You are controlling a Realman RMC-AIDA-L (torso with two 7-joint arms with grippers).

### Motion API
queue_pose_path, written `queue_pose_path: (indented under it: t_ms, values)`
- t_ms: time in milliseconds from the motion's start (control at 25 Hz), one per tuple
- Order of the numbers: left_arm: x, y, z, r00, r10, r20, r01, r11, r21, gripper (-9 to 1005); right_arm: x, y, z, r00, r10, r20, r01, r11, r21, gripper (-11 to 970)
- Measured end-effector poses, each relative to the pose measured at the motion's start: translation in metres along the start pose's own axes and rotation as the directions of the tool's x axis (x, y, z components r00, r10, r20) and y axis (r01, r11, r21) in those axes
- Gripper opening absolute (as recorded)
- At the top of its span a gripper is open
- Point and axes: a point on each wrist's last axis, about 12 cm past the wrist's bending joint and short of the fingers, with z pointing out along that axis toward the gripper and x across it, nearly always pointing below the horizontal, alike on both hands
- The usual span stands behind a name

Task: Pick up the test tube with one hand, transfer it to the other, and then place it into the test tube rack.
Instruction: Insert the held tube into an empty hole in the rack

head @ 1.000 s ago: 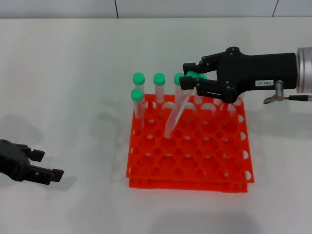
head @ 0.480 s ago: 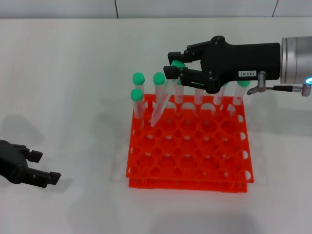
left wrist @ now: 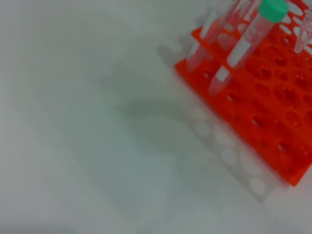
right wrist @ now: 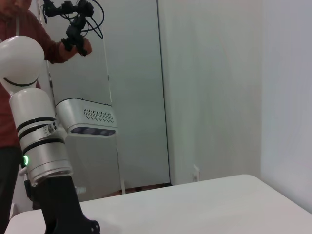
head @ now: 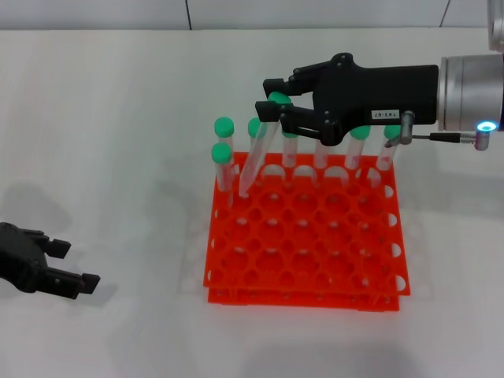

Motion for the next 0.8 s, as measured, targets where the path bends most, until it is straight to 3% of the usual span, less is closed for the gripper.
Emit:
queue_pose_path:
  t_ms: [800]
  values:
    - [-0.016, 0.003, 0.003, 0.991, 0.088, 0.096, -0.087, 0.996, -0.016, 883, 0.005, -0.002, 0.001, 0.999, -0.007, 0.042, 0.005, 0.999, 0.043, 275]
